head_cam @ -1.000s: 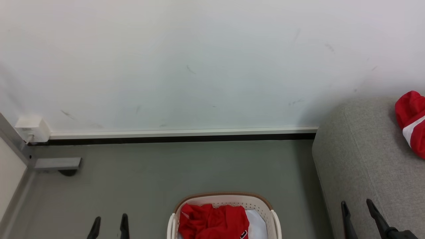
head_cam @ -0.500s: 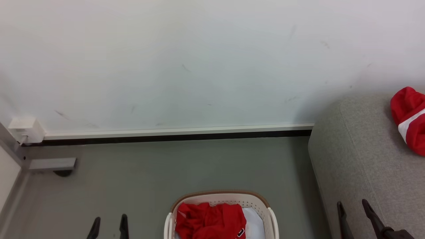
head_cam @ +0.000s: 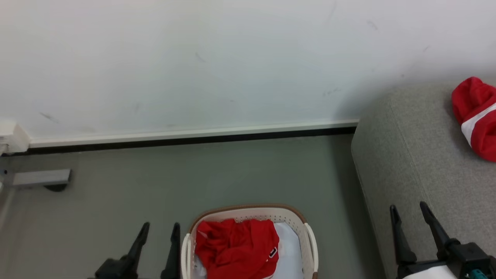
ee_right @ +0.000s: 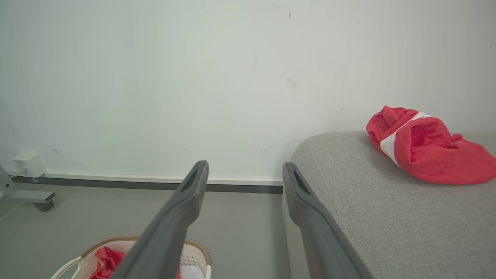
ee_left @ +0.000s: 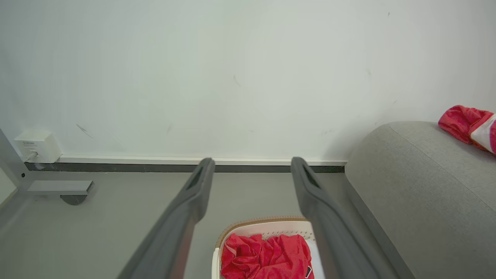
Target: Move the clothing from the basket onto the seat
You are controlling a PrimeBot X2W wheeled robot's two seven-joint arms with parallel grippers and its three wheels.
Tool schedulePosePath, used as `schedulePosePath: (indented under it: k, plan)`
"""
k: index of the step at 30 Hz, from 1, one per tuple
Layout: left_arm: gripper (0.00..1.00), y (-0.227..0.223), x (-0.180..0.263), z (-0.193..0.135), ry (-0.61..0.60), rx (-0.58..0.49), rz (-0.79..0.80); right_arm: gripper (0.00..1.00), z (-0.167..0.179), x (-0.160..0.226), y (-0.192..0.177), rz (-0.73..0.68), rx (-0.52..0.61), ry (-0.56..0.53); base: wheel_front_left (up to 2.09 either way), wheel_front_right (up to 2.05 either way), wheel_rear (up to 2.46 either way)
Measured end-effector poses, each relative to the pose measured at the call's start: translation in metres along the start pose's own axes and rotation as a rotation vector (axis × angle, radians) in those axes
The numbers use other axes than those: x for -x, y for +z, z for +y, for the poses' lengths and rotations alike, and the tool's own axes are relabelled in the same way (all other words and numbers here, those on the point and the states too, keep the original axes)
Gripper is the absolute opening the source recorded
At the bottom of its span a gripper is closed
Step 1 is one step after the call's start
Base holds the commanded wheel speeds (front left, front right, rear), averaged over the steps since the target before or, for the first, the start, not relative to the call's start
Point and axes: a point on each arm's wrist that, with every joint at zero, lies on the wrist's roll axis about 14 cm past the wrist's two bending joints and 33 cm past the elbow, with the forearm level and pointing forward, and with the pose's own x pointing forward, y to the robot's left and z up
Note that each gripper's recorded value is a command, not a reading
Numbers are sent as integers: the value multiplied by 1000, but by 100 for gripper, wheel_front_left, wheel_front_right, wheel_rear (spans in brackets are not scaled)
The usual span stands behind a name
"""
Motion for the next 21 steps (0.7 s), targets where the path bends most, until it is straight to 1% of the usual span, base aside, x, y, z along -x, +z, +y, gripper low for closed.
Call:
schedulePosePath:
  k: [3,10,16,18,21]
  plan:
    - [100,-15,-23,-20,-78,-10,39,100,-2,-13,1,-3,6,-3,0,0,0]
    - [100,-65,-80,-63,-249,-62,208,100,-14,-50,3,-22,31,-24,0,0,0]
    - [100,-132,-110,-90,-368,-118,420,100,-28,-81,-2,-29,49,-45,0,0,0]
    - [100,-156,-117,-96,-403,-145,489,100,-31,-90,-9,-20,59,-48,0,0,0]
    - [100,-191,-122,-104,-448,-159,588,100,-36,-100,-23,6,72,-52,0,0,0]
